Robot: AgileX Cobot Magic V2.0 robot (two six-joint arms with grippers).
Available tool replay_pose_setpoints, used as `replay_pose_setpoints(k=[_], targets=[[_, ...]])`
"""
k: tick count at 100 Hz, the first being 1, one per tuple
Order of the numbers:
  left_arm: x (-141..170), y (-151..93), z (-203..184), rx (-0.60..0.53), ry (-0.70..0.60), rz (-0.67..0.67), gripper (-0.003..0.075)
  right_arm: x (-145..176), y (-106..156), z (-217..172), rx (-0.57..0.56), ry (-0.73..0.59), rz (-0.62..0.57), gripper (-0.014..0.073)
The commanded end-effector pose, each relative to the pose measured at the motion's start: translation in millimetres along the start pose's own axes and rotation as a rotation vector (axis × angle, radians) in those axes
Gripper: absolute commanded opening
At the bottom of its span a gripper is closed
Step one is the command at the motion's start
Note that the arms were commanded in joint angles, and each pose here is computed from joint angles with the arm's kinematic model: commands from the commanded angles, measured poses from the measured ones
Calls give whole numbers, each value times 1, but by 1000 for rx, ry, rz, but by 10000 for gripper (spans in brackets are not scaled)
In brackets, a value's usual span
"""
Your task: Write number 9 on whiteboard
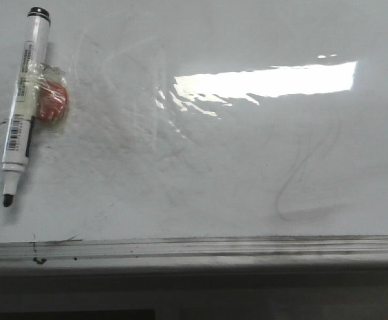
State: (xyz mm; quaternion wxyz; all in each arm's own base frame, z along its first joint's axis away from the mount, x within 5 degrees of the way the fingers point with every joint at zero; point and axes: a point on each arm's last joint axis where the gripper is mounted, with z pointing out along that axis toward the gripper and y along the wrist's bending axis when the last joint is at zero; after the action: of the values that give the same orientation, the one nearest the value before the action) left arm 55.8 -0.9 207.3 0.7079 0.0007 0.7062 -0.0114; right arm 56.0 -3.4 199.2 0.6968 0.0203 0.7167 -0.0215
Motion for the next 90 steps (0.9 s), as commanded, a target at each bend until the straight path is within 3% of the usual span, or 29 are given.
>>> replay_pose_setpoints(k=[1,44,67,77,90], targets=[[1,0,-1,4,-90,-50,-21,-12,0,-3,7,-66,-5,-63],[-48,-1,9,5,-64,-72,-20,-63,5,7,-75,95,72,-63],[-62,-1,14,5,-102,-72,-13,-67,6,13,-78,114,81,-63],[-66,-1,15,5,-173,-83,75,-66,6,13,-78,118,80,-63],[-66,0,19,2,-197,-85,276,-67,6,13,-78,114,81,-63]])
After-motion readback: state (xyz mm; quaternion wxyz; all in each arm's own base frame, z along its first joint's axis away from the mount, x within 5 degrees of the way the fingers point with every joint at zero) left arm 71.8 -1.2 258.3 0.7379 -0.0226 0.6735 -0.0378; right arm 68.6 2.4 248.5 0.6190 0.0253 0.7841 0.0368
